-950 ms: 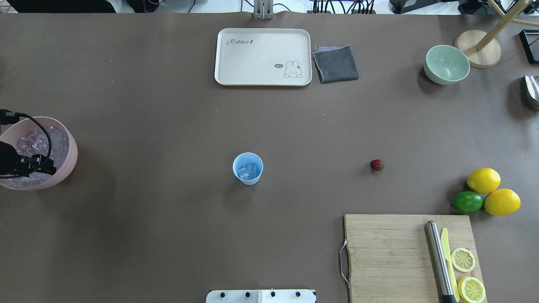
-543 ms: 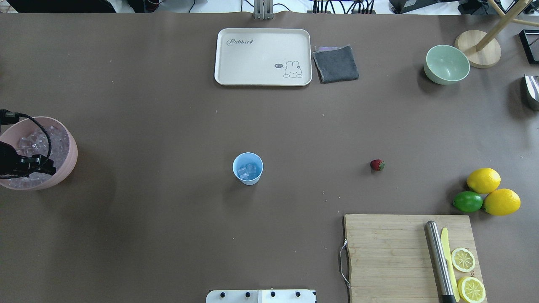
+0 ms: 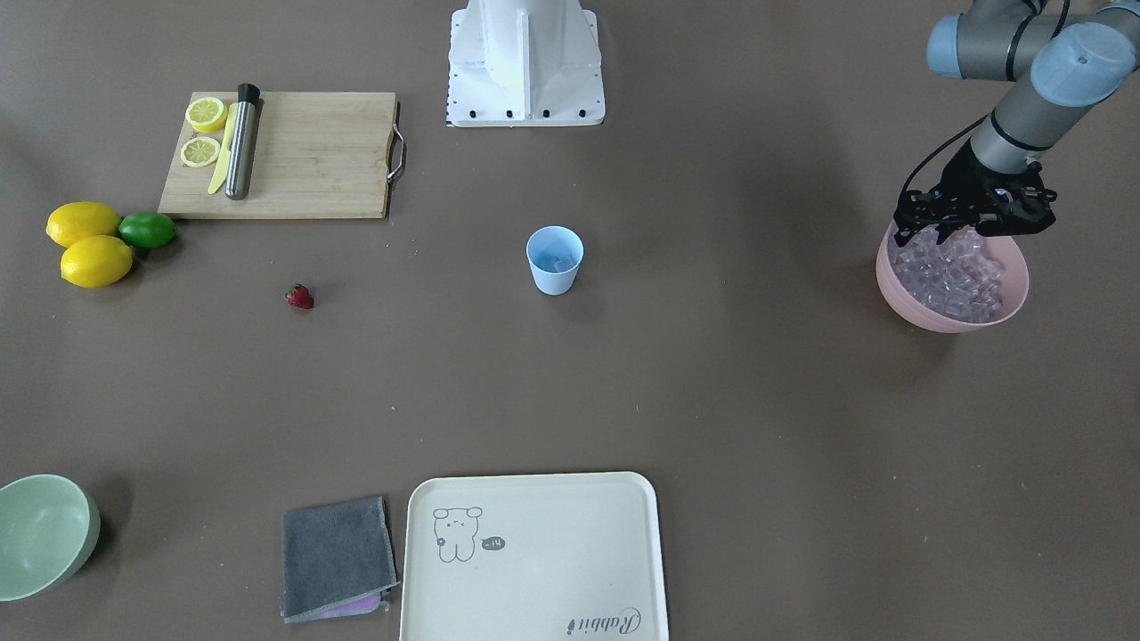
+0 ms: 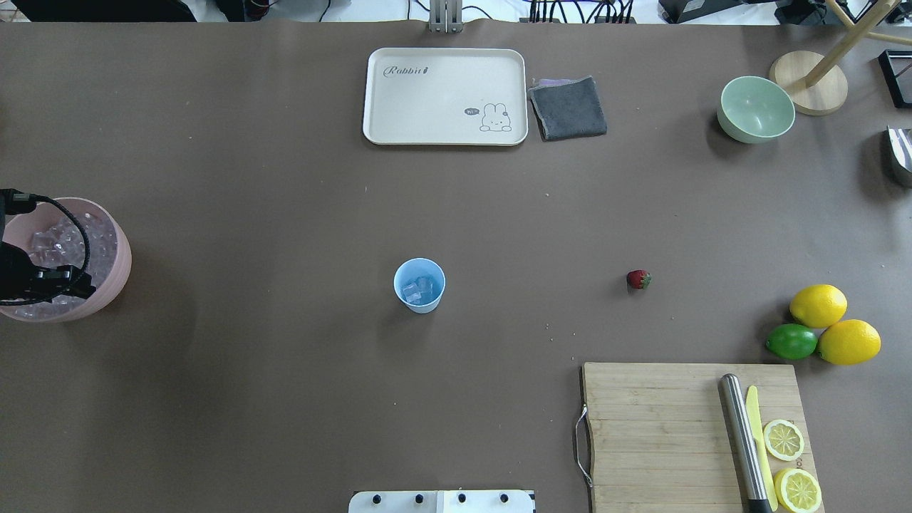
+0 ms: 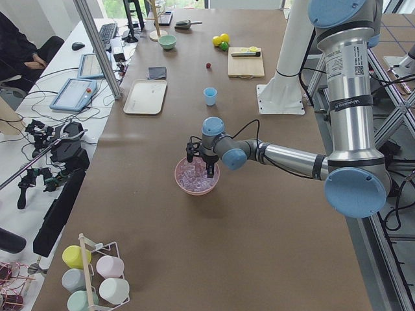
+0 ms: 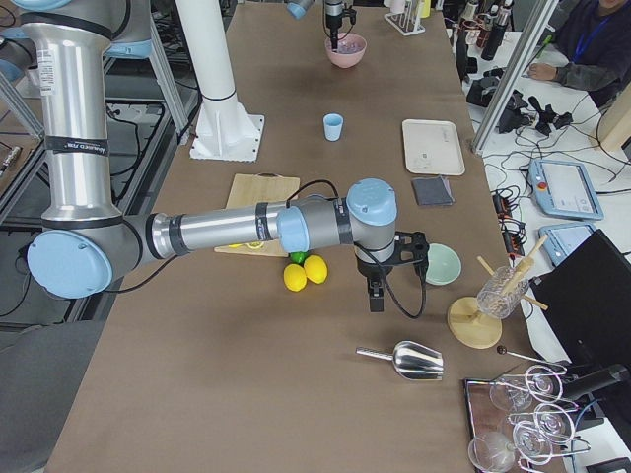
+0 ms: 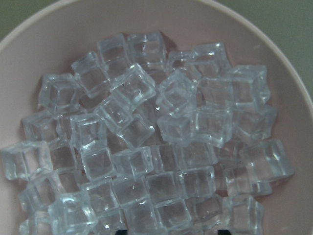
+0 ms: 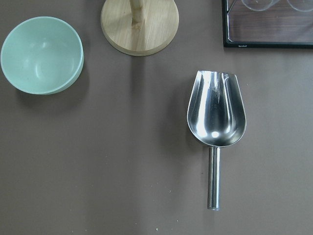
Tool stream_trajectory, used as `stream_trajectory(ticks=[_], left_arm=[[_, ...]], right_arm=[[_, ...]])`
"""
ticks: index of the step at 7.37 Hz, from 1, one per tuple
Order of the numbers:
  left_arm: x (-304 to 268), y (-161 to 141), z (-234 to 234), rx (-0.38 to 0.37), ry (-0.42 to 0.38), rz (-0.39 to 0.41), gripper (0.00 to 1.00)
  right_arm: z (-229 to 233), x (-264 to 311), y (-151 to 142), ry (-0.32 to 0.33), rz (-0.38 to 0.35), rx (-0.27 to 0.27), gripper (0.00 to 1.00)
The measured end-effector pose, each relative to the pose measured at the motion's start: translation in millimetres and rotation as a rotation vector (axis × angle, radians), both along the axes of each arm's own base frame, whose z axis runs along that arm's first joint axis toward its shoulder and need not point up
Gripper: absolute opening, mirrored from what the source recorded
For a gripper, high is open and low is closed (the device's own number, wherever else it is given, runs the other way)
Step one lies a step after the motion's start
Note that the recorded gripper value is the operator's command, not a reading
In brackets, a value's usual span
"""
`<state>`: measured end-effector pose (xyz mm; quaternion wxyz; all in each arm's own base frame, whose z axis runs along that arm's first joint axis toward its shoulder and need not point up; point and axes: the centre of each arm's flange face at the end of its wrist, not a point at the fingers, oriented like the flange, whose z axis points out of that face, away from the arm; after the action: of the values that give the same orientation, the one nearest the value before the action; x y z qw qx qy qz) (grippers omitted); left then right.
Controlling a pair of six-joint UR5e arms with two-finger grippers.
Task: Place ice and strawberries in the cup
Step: 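Close the left gripper on another ice cube and lift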
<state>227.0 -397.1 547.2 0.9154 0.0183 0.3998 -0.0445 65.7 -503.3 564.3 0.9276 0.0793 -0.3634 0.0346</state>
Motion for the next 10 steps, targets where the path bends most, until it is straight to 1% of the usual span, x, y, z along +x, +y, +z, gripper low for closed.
stream_trajectory(ticks=[1,6,7,10], left_arm=[[0.1,0.0,0.0,0.0,0.0,0.0,0.0],[1.0,-2.3,-5.7,0.012,0.011,0.01,0.0],[-0.3,-3.2,-5.9,0.025,0.01,0.022,0.0],[-17.5,-11.6,-1.3,0.092,-0.016,0.065,0.0]], right_arm=[[0.0,0.1,0.0,0.001,0.001,0.0,1.0],[-2.9,0.1,-2.5,0.001,0.002,0.002,1.0],[-3.1,0.1,-2.7,0.001,0.005,0.0,1.0],[-3.6,0.1,-3.1,-0.001,0.011,-0.005,1.0]])
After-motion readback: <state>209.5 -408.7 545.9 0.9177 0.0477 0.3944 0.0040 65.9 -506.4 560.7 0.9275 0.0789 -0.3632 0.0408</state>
